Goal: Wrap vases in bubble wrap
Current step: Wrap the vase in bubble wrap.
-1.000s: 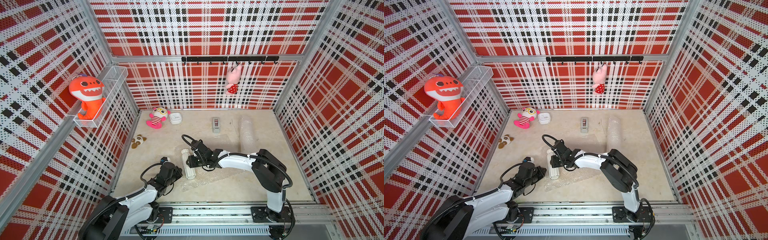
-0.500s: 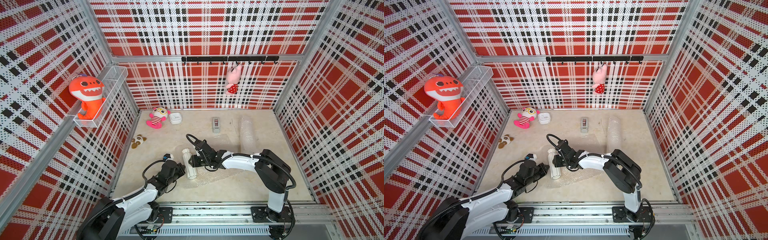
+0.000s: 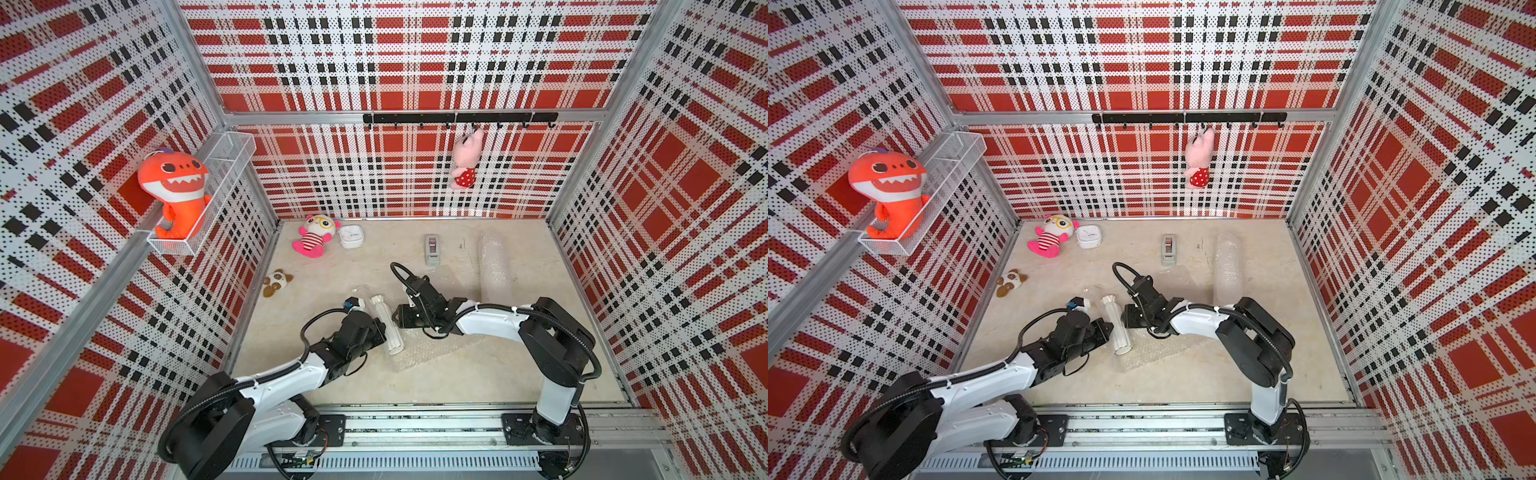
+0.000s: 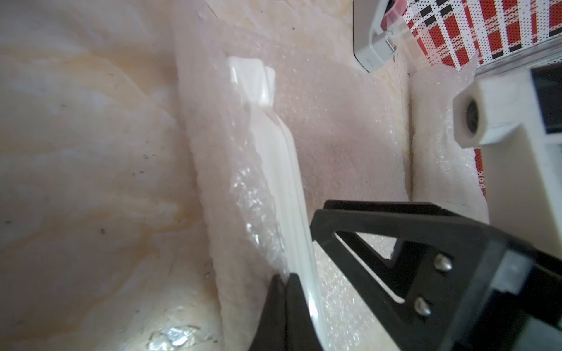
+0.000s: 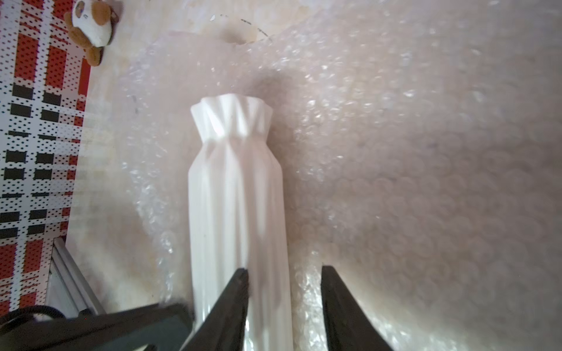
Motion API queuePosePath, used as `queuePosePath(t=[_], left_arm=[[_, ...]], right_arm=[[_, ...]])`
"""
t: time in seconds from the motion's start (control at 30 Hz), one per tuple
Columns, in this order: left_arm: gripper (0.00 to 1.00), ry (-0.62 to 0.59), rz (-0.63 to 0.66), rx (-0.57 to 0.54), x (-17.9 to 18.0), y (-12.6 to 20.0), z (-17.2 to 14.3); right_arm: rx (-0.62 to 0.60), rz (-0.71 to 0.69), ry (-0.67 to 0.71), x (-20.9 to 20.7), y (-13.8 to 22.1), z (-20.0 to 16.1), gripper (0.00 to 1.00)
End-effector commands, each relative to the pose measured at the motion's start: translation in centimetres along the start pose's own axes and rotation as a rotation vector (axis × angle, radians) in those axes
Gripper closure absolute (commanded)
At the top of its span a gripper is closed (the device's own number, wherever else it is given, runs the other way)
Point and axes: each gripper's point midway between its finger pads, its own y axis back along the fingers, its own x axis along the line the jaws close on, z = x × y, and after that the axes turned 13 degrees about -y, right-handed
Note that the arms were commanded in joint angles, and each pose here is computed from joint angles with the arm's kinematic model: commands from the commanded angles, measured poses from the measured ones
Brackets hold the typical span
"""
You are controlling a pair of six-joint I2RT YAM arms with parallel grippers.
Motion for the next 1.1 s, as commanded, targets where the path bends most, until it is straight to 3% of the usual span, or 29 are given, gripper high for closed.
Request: queuePosePath(t=[0.0, 0.23, 0.5, 0.77, 0.93, 1.07], left_arm=[[1.0, -0.035, -0.079, 0.011, -3.2, -0.7, 0.3], [1.0, -0.072, -0.034, 0.081, -3.1, -2.6, -1.7], [0.99, -0.078, 0.017, 0.112, -1.7, -3.0, -2.6], [0.79, -0.075, 0.016, 0.109, -1.5, -2.6, -2.7], [0.72, -0.072, 0.002, 0.105, -1.7, -2.7, -2.5], [0.7, -0.029, -0.05, 0.079, -2.0, -2.4, -2.0]], right_arm=[[0.075, -0.018, 0.001, -1.3, -0.6, -2.6, 0.58], [0.05, 0.01, -0.012, -1.4, 0.3, -1.9, 0.58], [-0.033, 0.017, 0.021, -0.9, 4.4, -0.1, 0.49], [0.03, 0.086, 0.049, -0.2, 7.5, -2.0, 0.37], [0.101, 0.131, 0.071, 0.0, 8.5, -3.7, 0.38], [0.125, 0.104, 0.065, -0.7, 8.1, -4.2, 0.48]])
